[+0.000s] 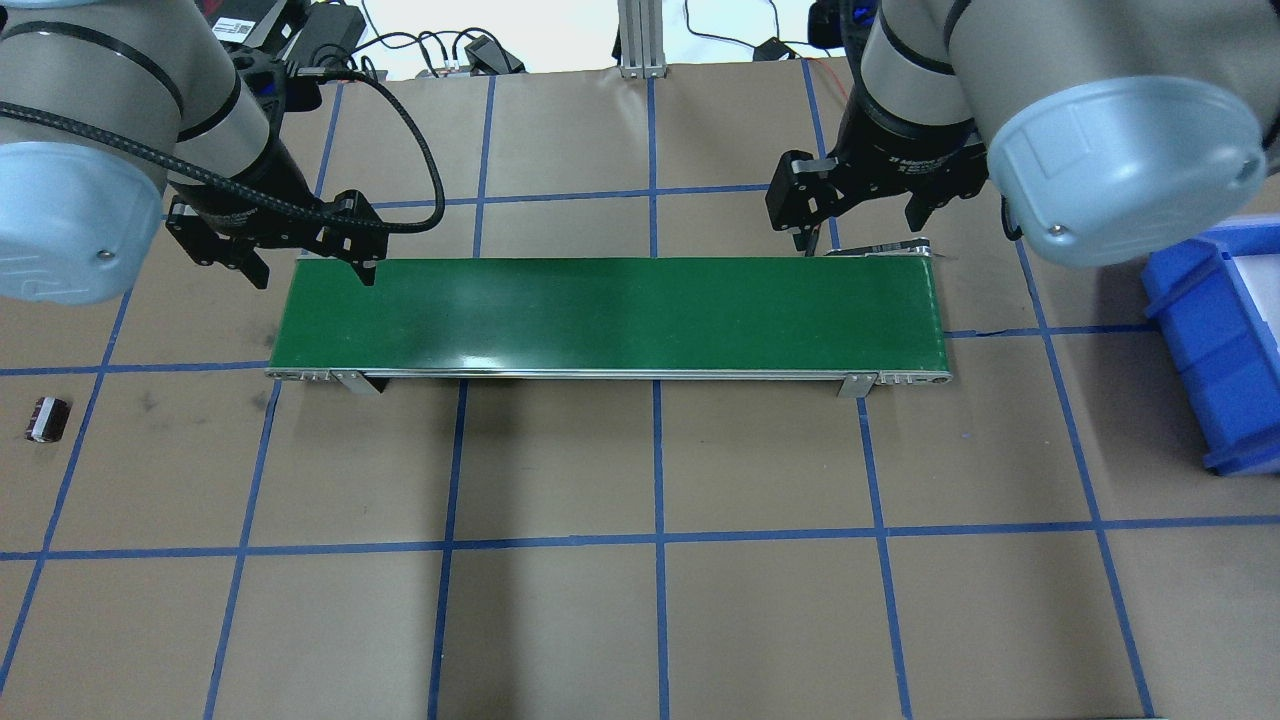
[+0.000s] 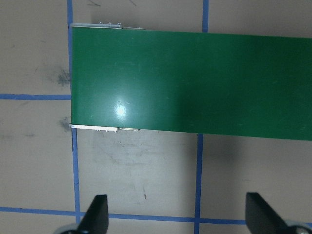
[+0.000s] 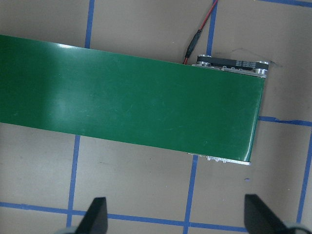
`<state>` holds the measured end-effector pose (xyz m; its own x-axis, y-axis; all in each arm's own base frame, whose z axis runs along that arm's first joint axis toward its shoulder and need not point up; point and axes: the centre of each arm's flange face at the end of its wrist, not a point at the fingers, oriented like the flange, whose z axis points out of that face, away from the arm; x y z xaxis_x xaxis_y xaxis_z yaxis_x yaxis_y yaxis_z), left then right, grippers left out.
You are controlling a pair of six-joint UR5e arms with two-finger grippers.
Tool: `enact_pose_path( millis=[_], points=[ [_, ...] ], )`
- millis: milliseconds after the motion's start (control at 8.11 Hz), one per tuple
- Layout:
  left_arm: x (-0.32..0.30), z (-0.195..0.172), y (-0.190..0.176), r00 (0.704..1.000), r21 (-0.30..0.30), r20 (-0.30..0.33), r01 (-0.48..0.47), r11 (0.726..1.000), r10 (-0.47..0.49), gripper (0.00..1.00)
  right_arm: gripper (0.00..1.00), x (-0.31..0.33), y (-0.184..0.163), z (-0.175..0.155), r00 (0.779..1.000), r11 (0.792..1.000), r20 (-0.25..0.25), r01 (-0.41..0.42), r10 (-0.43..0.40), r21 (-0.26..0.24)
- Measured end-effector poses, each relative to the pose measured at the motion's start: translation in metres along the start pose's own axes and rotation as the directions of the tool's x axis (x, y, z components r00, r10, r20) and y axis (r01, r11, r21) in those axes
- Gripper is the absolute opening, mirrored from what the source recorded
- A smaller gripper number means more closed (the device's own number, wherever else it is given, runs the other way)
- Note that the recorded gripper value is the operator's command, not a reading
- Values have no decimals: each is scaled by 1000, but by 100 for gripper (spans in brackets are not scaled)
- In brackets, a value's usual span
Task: Move capacitor from left to right
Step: 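Move the left gripper off the conveyor toward the brown capacitor on the table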
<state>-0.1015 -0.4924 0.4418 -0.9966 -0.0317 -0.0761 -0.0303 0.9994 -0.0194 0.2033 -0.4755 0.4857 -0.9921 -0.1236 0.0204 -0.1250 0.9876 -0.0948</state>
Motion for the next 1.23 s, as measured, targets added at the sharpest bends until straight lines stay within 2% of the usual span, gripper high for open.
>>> enact_pose_path(
  millis=[370,616,863,1110,1233],
  points=[
    [-5,-1,-1,1000,-1,9,1,1000,-1,100,100,0,0,0,1000,1000,0,0,0,0],
    [-43,1,-10,998,-3,16,57,998,-57,100,100,0,0,0,1000,1000,0,0,0,0],
    [-137,17,-20,992,-29,18,126,992,-126,100,100,0,0,0,1000,1000,0,2,-2,-1],
    [-244,61,-27,980,-73,10,201,977,-201,100,100,0,0,0,1000,1000,0,3,-3,0],
    [-296,88,-29,983,-70,8,182,981,-182,100,100,0,0,0,1000,1000,0,3,-3,0]
  ],
)
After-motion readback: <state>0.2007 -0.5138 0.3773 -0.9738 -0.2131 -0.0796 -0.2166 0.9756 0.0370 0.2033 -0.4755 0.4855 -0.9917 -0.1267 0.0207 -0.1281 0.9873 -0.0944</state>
